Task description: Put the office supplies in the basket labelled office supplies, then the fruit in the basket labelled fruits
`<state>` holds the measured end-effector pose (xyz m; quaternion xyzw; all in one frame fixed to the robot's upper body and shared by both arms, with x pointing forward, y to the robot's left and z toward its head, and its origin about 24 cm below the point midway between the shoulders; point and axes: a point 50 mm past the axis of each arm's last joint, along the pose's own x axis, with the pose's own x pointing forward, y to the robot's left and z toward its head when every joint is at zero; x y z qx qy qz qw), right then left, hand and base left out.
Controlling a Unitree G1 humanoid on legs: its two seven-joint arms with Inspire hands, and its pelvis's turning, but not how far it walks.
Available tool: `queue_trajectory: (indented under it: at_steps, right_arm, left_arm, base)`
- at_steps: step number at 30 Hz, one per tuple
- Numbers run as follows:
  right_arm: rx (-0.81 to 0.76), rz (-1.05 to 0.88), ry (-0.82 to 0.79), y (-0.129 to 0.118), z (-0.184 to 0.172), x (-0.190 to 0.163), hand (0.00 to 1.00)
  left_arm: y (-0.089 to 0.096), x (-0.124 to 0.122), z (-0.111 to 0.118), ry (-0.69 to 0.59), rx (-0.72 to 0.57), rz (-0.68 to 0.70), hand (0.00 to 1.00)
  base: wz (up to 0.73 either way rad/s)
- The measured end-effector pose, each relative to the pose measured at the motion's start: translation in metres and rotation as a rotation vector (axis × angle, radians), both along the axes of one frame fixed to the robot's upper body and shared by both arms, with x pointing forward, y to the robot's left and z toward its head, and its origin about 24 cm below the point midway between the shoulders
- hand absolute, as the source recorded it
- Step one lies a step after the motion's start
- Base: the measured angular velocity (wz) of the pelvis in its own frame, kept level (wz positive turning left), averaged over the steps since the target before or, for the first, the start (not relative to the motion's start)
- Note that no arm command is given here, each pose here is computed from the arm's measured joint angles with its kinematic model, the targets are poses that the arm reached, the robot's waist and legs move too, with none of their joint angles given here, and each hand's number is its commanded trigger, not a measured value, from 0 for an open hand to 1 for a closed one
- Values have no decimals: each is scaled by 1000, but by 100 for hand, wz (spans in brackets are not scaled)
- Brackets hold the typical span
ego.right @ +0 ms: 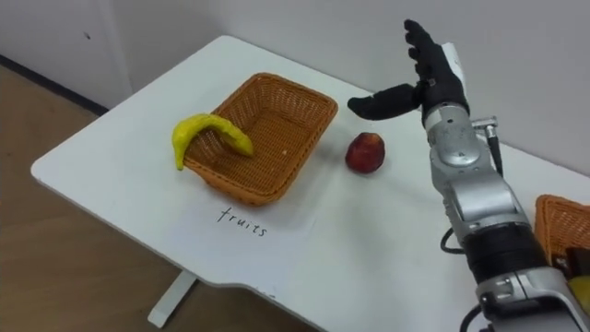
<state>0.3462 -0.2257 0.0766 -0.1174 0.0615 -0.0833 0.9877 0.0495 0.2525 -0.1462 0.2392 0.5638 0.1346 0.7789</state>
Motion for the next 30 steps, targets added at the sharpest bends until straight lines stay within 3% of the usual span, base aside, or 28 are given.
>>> queue_trajectory:
  at_steps: [8,14,24,30]
  right_arm:
    - [140,-56,55,-8,-16,-3,0]
    - [183,-74,86,-11,-24,-5,0]
    - [169,-137,185,-25,-47,-13,0]
    - [146,-123,171,-23,-41,-9,0]
  left_arm:
    - [3,-15,-5,69,-4,14,0]
    - [2,-11,-5,62,-9,9,0]
    - [1,-15,-6,89,-5,16,0]
    - [-1,-14,-6,94,7,-27,0]
  base:
    - [-2]
    - [0]
    - [0]
    - [-1]
